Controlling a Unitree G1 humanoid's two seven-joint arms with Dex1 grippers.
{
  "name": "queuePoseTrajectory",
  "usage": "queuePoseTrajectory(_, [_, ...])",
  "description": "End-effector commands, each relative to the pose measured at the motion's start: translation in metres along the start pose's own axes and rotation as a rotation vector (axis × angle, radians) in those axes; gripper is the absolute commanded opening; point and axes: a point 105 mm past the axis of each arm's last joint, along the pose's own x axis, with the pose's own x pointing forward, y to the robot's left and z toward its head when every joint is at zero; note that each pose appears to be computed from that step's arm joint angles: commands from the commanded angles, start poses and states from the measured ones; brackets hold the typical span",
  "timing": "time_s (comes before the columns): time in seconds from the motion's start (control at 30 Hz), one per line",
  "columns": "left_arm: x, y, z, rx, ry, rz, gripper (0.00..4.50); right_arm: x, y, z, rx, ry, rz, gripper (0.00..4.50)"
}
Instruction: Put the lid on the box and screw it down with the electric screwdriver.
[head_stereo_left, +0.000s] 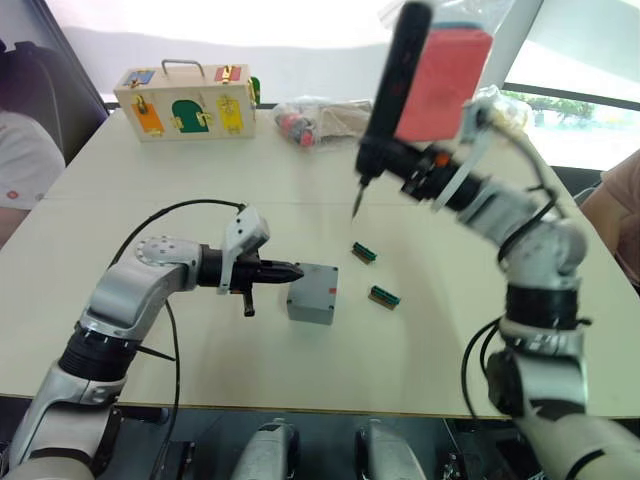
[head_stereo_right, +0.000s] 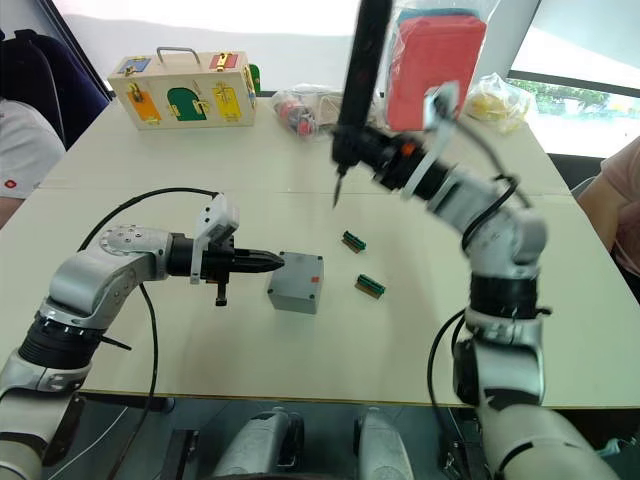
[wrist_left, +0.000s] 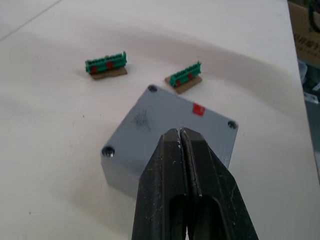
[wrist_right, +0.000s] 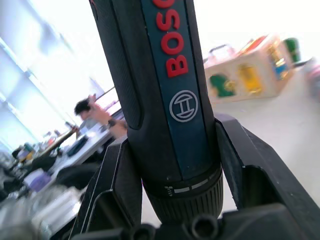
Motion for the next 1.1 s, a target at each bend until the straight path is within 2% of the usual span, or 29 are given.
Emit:
queuePoseTrajectory(0.03, [0.001, -0.003, 0.008, 0.037, -0.016, 0.012, 0.00, 0.004, 0.032, 0.014, -0.168, -0.081, 0.077, 1.75])
queuePoseTrajectory(0.47, [0.014, -0.001, -0.016, 0.102, 0.104, 0.005, 0.00, 0.002, 0.031, -0.022, -0.238, 0.051, 0.089, 1.75])
queuePoseTrajectory(0.77, [0.018, -0.002, -0.018, 0.100, 0.094, -0.001, 0.00, -0.002, 0.024, -0.042, -0.236, 0.075, 0.043, 1.75])
queuePoseTrajectory(0.87, [0.018, -0.002, -0.018, 0.100, 0.098, -0.004, 0.00, -0.007, 0.019, -0.061, -0.236, 0.115, 0.021, 1.75])
queuePoseTrajectory(1.1, [0.016, -0.002, -0.027, 0.089, 0.121, 0.001, 0.00, -0.016, 0.004, -0.082, -0.141, 0.107, -0.106, 1.75])
